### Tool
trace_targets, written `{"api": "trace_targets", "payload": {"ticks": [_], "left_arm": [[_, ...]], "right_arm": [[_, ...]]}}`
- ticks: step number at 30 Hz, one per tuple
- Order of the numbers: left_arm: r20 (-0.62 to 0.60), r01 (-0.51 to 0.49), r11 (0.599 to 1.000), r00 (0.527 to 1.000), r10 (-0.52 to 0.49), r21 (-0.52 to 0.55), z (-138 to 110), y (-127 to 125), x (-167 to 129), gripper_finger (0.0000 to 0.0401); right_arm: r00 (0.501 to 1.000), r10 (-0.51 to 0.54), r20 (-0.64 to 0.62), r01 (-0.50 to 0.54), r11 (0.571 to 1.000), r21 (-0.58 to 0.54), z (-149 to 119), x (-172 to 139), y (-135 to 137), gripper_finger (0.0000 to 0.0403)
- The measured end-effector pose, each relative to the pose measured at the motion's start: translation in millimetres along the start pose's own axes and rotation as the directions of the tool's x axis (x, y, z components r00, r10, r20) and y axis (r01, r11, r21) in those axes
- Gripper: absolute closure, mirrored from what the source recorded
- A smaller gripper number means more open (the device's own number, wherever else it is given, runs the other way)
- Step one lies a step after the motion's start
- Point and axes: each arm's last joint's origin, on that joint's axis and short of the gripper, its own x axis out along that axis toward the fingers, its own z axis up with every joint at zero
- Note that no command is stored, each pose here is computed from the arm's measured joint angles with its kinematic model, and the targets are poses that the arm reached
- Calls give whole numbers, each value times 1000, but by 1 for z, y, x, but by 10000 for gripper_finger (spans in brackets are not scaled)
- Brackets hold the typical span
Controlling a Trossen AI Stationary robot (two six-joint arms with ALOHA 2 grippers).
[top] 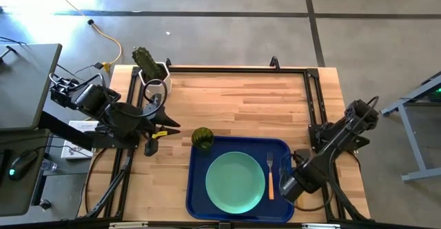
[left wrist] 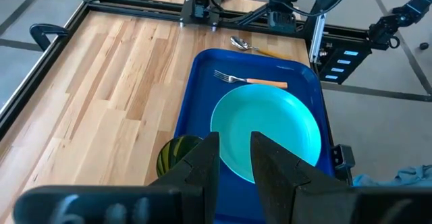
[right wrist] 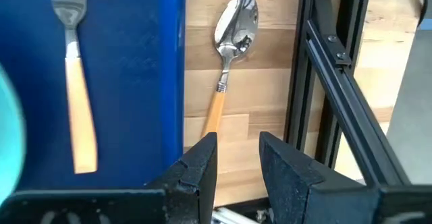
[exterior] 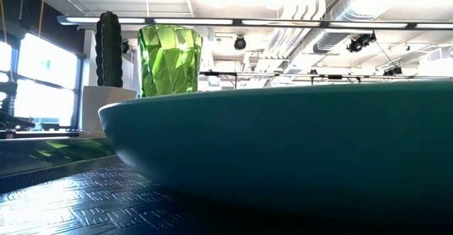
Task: Pick and place plate/cup/fork/spoon on tray
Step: Put the yellow spoon to the right of the orange fork on the blue tray
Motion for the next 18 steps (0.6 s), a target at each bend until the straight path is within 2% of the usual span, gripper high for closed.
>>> {"api": "trace_targets", "payload": {"ticks": [6,18], "left_arm": [[3,-8,1000,1000,8,0,0,0,0,327],[7,-20,999,1000,20,-44,1,2,1,327]], "right_arm": [[998,49,-29,-49,999,-20,-14,22,-1,300],[994,80,-69,-86,993,-79,-23,65,-3,300]]}}
